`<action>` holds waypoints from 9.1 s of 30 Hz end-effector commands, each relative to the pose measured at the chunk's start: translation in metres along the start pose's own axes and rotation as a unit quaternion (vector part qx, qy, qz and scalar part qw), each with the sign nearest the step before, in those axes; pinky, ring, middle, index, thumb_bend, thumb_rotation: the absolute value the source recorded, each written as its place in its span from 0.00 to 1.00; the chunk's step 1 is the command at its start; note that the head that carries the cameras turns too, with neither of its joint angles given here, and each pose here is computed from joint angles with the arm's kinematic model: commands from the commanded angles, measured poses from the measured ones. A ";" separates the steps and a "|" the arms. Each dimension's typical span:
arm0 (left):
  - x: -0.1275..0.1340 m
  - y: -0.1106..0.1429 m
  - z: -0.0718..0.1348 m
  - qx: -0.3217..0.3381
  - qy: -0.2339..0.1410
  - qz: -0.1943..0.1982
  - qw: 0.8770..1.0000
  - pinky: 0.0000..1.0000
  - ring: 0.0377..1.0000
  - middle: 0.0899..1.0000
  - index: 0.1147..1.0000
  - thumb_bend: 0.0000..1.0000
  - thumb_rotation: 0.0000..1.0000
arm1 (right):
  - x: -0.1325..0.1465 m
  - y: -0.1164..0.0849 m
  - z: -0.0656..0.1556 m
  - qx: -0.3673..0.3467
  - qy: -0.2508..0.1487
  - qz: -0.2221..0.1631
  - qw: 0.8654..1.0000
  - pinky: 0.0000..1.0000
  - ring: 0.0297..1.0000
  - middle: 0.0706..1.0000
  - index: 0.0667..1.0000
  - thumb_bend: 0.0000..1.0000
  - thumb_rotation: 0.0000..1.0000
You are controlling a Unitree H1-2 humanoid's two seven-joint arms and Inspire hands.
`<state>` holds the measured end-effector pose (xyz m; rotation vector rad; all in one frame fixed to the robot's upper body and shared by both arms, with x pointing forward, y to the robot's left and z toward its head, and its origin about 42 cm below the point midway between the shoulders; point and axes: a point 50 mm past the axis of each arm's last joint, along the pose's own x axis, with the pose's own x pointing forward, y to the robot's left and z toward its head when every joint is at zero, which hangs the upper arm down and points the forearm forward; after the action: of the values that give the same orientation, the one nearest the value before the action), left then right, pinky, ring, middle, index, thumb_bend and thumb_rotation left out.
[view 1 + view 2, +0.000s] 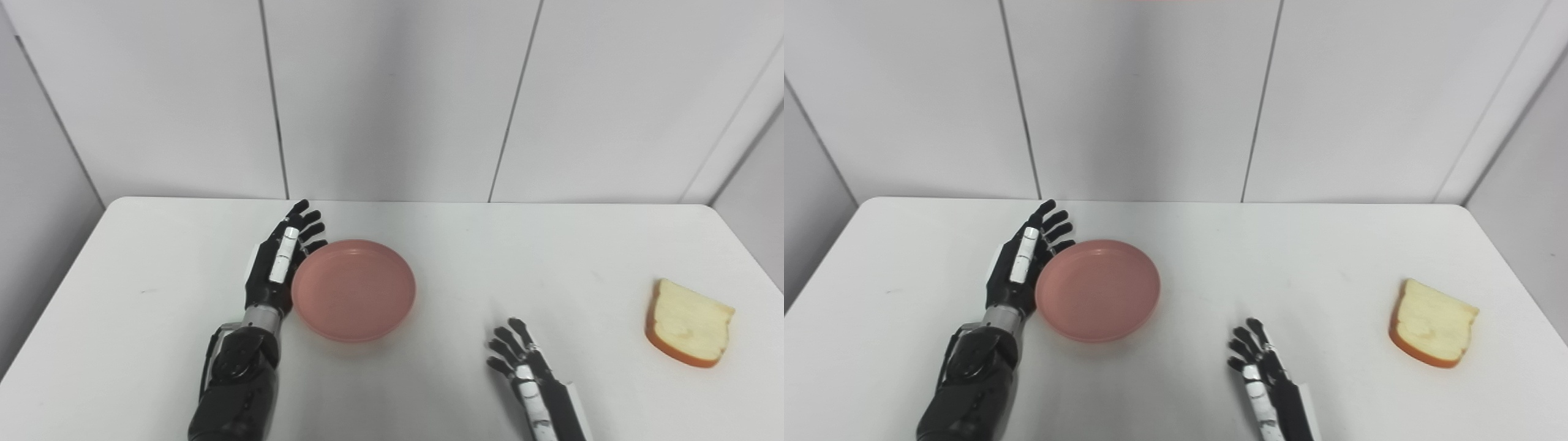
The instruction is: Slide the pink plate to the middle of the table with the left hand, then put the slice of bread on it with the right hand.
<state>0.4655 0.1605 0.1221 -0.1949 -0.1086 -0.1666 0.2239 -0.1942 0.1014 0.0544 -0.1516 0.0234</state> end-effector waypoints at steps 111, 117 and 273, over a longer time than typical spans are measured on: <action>-0.003 -0.019 -0.020 0.013 0.035 -0.018 0.999 0.71 0.79 0.79 0.82 0.82 0.74 | 0.170 -0.267 0.279 -0.907 -0.028 0.351 0.232 0.99 0.98 1.00 1.00 1.00 0.37; -0.005 -0.017 -0.021 0.019 0.034 -0.017 0.999 0.70 0.78 0.79 0.82 0.79 0.74 | 0.173 -0.280 0.272 -0.903 -0.088 0.349 0.234 0.95 0.94 0.99 1.00 1.00 0.38; -0.016 -0.018 -0.020 0.034 0.045 -0.022 0.998 0.71 0.78 0.81 0.81 0.80 0.75 | 0.183 -0.273 0.193 -0.820 -0.189 0.342 0.419 0.40 0.41 0.40 0.50 0.53 0.00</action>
<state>0.4547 0.1414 0.1209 -0.1183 -0.1033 -0.2207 0.3809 -0.4615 0.2684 -2.0391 -0.6225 0.7702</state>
